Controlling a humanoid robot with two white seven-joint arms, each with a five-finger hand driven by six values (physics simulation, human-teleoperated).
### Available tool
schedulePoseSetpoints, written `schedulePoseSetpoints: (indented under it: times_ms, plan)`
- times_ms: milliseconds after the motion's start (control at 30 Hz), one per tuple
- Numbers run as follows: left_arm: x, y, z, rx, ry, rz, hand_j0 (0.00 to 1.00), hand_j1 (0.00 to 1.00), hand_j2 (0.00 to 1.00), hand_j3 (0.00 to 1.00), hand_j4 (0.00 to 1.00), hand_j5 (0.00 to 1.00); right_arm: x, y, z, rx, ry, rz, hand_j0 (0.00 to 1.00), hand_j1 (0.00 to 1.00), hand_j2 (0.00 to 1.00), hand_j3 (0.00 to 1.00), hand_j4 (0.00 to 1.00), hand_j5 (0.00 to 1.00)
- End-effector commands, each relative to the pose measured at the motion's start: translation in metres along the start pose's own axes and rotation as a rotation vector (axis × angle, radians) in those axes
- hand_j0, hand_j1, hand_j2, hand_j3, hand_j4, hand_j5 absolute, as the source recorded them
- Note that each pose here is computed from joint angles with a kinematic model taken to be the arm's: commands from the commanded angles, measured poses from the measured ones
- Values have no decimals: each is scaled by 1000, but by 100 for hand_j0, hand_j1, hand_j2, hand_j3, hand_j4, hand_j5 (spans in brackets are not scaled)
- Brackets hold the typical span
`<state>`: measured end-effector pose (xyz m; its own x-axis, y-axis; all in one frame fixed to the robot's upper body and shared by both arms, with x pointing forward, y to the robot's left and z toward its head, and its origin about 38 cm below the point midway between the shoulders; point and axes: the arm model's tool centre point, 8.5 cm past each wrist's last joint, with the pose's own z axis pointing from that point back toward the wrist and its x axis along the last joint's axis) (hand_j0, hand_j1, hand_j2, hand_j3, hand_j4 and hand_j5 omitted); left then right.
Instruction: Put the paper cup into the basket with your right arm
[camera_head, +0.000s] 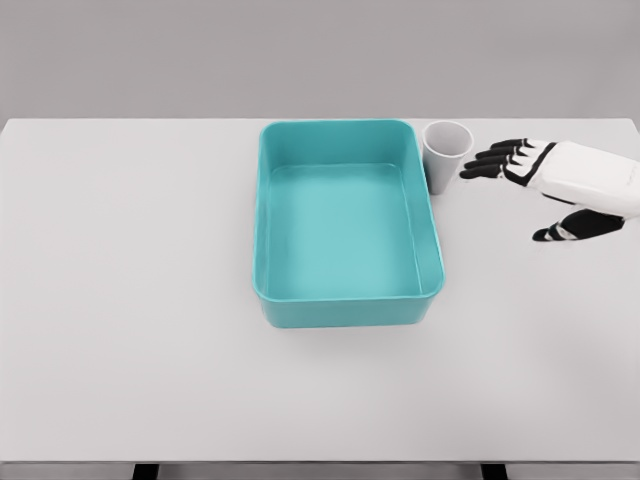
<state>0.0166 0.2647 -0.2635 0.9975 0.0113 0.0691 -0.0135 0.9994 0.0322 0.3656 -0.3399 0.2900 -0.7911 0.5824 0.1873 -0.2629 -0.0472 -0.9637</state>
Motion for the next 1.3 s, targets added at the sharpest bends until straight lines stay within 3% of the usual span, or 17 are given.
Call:
schedulePoseSetpoints:
  times_ms: [0,67,100,133,167,233,267,400,433,467,500,700,800,933,1267]
  plan:
    - [0,0,0,0,0,0,100,100,100,100,100,100,-3,-6,3,-11,25,16,100,100,100,100,100,100]
    - [0,0,0,0,0,0,100,100,100,100,100,100,-12,4,-7,-43,40,-22,100,100,100,100,100,100]
    - [0,0,0,-1,0,0,100,100,100,100,100,100,-22,10,-7,-38,77,-27,100,100,100,100,100,100]
    - [0,0,0,0,1,0,100,100,100,100,100,100,-37,7,0,-82,133,-67,100,100,100,100,100,100]
    - [0,0,0,-1,0,0,100,100,100,100,100,100,-47,12,-3,-114,145,-152,100,100,100,100,100,100]
    - [0,0,0,-1,0,0,100,100,100,100,100,100,-70,18,-8,-301,152,-436,100,100,100,100,100,100]
    - [0,0,0,0,1,0,100,100,100,100,100,100,-83,24,-4,-353,174,-557,100,100,100,100,100,100]
    - [0,0,0,-1,0,0,100,100,100,100,100,100,-108,43,-7,-379,271,-734,100,100,100,100,100,100]
    - [0,0,0,0,1,0,100,100,100,100,100,100,-109,49,-12,-386,267,-770,100,100,100,100,100,100]
    - [0,0,0,-1,0,0,100,100,100,100,100,100,-113,65,-22,-404,262,-851,100,100,100,100,100,100]
    - [0,0,0,0,0,0,100,100,100,100,100,100,-117,77,-26,-411,271,-891,100,100,100,100,100,100]
    - [0,0,0,0,1,0,100,100,100,100,100,100,-119,92,-42,-437,256,-962,100,100,100,100,100,100]
    - [0,0,0,0,0,0,100,100,100,100,100,100,-127,103,-37,-517,221,-1080,100,100,100,100,100,100]
    - [0,0,0,0,0,0,100,100,100,100,100,100,-137,117,-51,-571,226,-1168,100,100,100,100,100,100]
    - [0,0,0,0,1,0,100,100,100,100,100,100,-152,150,-69,-570,290,-1296,100,100,100,100,100,100]
